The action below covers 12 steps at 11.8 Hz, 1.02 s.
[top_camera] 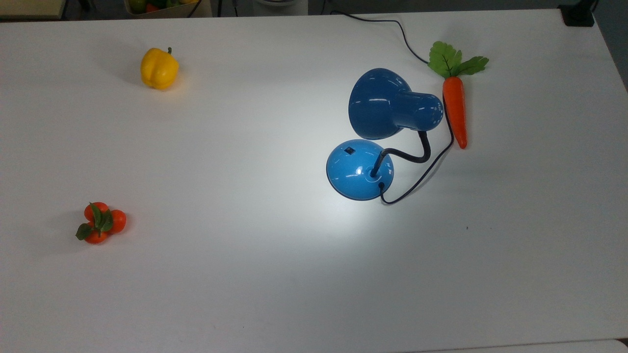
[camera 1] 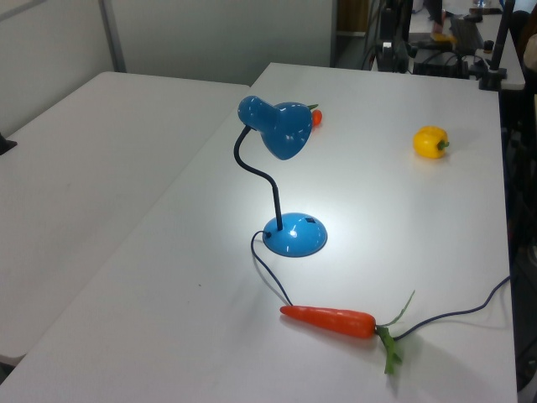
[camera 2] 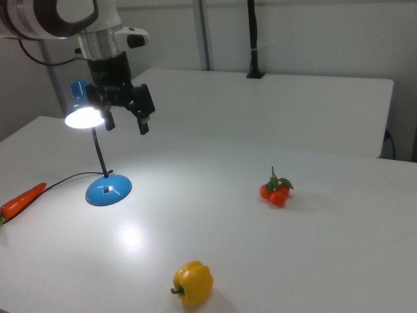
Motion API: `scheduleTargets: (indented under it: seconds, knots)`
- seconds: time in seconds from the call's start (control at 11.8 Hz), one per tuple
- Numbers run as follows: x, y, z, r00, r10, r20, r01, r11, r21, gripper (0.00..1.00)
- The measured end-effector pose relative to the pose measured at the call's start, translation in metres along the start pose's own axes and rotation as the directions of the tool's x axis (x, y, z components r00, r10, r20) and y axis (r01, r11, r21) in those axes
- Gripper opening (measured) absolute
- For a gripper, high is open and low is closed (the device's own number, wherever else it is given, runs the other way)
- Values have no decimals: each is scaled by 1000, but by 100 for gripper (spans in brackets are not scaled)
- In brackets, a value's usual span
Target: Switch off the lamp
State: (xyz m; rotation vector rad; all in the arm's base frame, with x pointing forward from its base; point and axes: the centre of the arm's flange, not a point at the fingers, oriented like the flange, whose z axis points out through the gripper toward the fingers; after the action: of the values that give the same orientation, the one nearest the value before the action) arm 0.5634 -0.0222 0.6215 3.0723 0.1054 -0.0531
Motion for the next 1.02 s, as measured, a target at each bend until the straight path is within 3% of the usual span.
scheduleTargets:
  seconds: [0.51,0.77,0.85,1.02]
  knots:
    - [0,0,0,1000,0,0,0,1000,0,99]
    - [0,0,0,1000,0,0,0,1000,0,90]
    - [0,0,0,1000,0,0,0,1000,0,85]
    - [0,2,0,1000,3,0,-3,1000,0,50]
